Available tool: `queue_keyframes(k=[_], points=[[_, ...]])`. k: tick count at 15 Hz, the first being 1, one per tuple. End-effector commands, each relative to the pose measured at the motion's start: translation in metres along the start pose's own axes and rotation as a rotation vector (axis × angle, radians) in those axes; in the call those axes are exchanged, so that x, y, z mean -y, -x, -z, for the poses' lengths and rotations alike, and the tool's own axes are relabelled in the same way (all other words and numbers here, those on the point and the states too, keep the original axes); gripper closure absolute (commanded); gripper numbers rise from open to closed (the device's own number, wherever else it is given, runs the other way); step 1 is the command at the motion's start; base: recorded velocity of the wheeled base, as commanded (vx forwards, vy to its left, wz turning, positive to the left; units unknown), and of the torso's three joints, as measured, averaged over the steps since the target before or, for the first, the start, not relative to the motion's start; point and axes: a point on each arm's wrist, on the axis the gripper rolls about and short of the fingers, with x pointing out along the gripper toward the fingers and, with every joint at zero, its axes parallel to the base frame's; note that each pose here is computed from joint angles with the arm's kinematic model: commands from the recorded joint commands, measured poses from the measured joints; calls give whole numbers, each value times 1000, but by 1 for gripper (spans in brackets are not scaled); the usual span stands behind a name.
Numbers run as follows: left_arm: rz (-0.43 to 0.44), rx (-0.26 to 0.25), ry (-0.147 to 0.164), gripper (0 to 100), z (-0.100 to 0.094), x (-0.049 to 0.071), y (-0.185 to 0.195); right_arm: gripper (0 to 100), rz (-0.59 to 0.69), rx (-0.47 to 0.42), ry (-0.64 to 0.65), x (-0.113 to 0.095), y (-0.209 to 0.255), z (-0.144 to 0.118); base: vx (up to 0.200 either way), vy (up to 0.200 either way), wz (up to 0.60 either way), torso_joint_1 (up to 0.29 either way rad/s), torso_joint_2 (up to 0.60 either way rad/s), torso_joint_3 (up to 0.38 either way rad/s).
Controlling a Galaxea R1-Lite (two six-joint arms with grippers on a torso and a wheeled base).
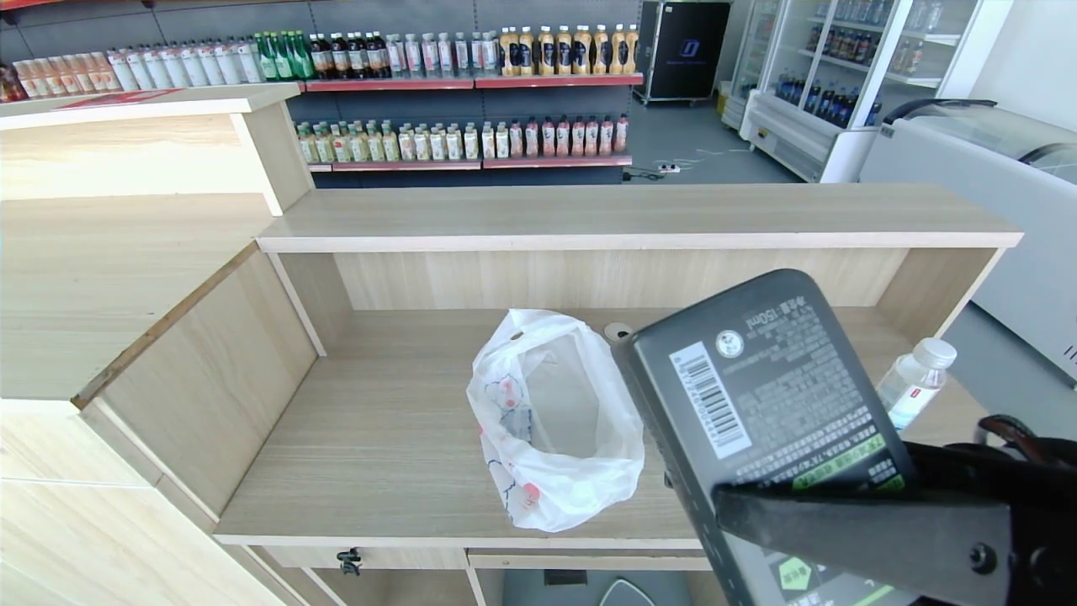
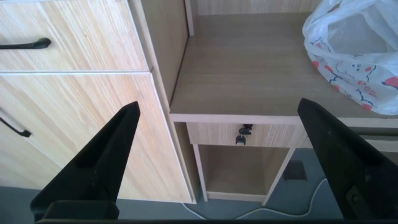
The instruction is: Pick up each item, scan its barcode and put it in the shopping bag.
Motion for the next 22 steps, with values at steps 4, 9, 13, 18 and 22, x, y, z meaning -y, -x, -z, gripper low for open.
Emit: queue_keyframes(k=[4,9,13,18,22], points=[[0,0,0,0,0,0,0,100,10,-8,9,5,4,1,0,0,0,0,0,0],[0,0,0,0,0,0,0,100,0,-3,-1,8,8,0,0,0,0,0,0,0],[-1,0,0,0,0,0,0,100,-125,-104,-192,3,24,11,0,0,0,0,0,0],[0,0,0,0,0,0,0,100,-417,-853,-1091,-28,76,38,0,0,0,0,0,0],[0,0,0,0,0,0,0,100,-434,-1666,-1299,-39,122,69,0,0,0,0,0,0]])
